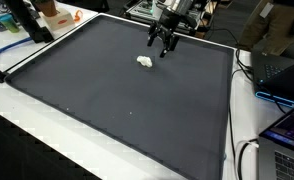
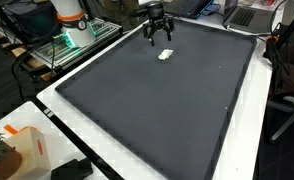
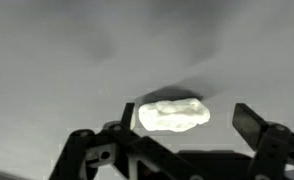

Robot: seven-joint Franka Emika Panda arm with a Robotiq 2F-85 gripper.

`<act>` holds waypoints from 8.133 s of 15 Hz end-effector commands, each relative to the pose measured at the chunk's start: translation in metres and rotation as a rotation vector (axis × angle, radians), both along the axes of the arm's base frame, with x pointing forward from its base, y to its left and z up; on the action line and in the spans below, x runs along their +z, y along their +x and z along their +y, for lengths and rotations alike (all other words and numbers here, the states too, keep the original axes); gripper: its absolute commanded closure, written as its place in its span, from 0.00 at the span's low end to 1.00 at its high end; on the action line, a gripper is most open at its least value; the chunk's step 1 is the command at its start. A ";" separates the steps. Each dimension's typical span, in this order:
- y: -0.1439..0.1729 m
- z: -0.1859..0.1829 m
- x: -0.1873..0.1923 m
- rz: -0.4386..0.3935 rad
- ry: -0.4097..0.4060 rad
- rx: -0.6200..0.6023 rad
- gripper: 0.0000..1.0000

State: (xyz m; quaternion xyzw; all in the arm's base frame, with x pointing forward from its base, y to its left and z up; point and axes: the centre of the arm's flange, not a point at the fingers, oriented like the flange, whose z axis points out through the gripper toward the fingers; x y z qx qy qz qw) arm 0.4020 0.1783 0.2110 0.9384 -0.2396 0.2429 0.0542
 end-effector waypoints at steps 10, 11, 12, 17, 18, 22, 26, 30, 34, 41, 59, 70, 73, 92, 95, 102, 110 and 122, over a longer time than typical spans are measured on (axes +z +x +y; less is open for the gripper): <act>0.008 -0.016 0.023 0.059 0.084 -0.017 0.00; 0.011 -0.020 0.027 0.076 0.099 -0.015 0.00; 0.013 -0.024 0.030 0.092 0.110 -0.012 0.00; 0.023 -0.040 0.051 0.170 0.138 -0.024 0.00; 0.024 -0.042 0.057 0.184 0.149 -0.019 0.00; 0.029 -0.046 0.074 0.208 0.194 -0.018 0.00; 0.038 -0.037 0.058 0.186 0.210 -0.020 0.00; 0.040 -0.045 0.072 0.194 0.202 -0.022 0.00; 0.052 -0.057 0.092 0.255 0.231 0.005 0.00; 0.086 -0.073 0.118 0.389 0.281 0.127 0.00; 0.151 -0.100 0.128 0.642 0.347 0.235 0.00; 0.188 -0.111 0.103 0.770 0.358 0.250 0.00; 0.200 -0.119 0.087 0.800 0.382 0.228 0.00; 0.249 -0.151 0.032 1.105 0.641 0.122 0.00; 0.253 -0.161 0.025 1.128 0.631 0.054 0.00; 0.265 -0.172 0.006 1.095 0.623 0.002 0.00; 0.274 -0.166 0.005 1.053 0.609 0.016 0.00; 0.281 -0.161 -0.040 1.109 0.605 0.018 0.00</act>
